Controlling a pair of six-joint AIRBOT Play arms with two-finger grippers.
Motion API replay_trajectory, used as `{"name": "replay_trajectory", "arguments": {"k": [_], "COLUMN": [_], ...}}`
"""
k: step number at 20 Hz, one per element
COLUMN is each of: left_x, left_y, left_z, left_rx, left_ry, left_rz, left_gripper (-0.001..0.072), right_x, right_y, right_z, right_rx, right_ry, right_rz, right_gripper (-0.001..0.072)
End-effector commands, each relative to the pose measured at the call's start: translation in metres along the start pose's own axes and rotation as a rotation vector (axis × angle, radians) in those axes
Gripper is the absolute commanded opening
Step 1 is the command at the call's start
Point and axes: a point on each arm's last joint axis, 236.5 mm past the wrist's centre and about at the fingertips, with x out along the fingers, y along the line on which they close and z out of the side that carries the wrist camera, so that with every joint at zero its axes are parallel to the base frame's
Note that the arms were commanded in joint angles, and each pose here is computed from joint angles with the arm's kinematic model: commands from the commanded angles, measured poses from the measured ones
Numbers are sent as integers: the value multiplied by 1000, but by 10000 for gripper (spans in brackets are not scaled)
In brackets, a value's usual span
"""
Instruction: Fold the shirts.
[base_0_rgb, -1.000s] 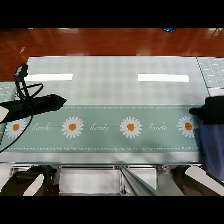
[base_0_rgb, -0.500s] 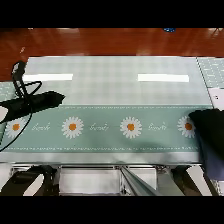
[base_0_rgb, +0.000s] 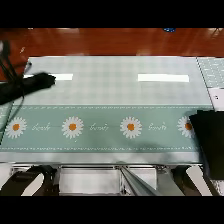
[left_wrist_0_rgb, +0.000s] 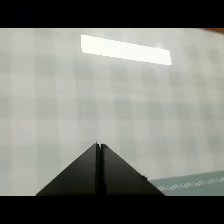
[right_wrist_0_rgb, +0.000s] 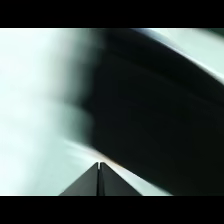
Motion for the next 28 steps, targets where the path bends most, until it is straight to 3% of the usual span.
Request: {"name": "replay_trajectory", "arguments": {"k": [1, 4, 6, 8, 11, 15, 28], "left_x": [-11, 9, 41, 59, 66, 66, 66], "left_y": [-39, -66, -55, -22, 2, 4, 4], "left_z": [76, 66, 5, -57, -98, -101, -101], "left_rx": [71, 73, 134, 170, 30, 104, 105], "left_ry": [-84, 74, 285, 467, 547, 560, 562], "left_rz": [-66, -84, -5, 101, 166, 151, 150], "left_gripper": [20, 18, 19, 20, 21, 20, 21], "right_x": [-23, 36, 100, 143, 164, 165, 165], "right_y": [209, 278, 254, 215, 189, 188, 188], "right_z": [25, -87, -144, -153, -163, -164, -163], "right_rx": [-286, -741, -969, -1086, -1123, -1119, -1122], "right_ry": [-204, -21, 113, 162, 248, 253, 248], "right_rz": [604, 542, 265, -33, -158, -159, -164], "right_gripper": [25, 24, 24, 24, 24, 24, 24]}}
